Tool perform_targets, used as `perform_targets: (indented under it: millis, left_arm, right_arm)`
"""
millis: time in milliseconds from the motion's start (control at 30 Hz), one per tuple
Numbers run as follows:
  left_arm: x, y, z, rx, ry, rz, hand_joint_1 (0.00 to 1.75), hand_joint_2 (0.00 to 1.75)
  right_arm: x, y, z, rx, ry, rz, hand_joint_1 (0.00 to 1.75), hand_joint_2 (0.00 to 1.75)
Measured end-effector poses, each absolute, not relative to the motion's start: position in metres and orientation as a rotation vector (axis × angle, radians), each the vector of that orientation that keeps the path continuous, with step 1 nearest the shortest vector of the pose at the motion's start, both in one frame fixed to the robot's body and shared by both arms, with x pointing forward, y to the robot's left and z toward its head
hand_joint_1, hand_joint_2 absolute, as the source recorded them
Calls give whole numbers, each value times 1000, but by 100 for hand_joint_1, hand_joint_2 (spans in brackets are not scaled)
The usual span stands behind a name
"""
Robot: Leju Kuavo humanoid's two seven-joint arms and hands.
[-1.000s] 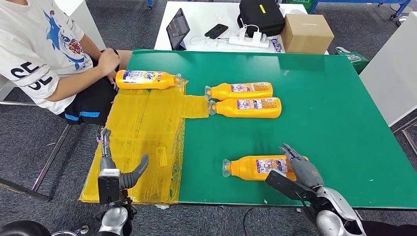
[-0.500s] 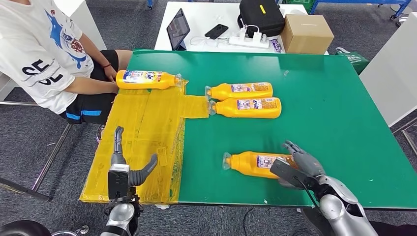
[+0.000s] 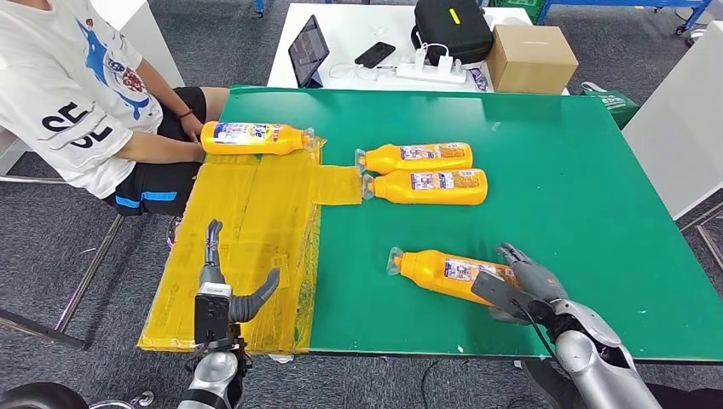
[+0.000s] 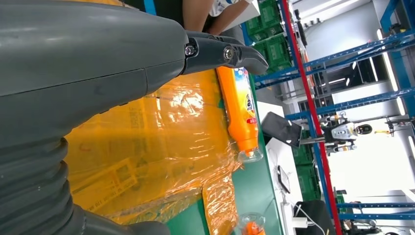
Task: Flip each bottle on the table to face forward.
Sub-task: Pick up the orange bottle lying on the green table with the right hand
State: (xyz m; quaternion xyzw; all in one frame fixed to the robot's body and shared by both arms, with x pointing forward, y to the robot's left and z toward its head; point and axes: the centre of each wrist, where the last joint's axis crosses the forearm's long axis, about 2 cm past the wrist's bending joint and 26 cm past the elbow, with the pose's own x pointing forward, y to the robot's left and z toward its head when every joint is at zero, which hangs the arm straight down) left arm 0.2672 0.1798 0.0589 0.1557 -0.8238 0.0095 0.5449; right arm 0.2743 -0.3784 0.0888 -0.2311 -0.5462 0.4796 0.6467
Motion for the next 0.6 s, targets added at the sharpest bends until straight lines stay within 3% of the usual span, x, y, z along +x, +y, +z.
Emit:
perform_targets:
  millis: [267, 300, 433, 500, 600]
  left_arm:
    - [267, 177, 57, 338, -1943, 14, 0, 175]
    - [268, 176, 57, 335, -1941, 13, 0, 175]
    - [270, 174, 57, 314, -1934, 12, 0, 175]
    - [272, 172, 57, 301, -1932, 10, 0, 175]
    - [274, 168, 57, 284, -1930, 7, 0, 175]
  right_arm:
    - [282, -372, 85, -604, -1235, 1151, 0, 175]
    - [283, -371, 84, -601, -1235, 1154, 10, 175]
    - [289, -365, 79, -560, -1237, 1157, 159, 175]
    - [291, -361, 77, -516, -1244, 1154, 174, 175]
    - [294, -352, 73, -477, -1263, 1136, 175, 175]
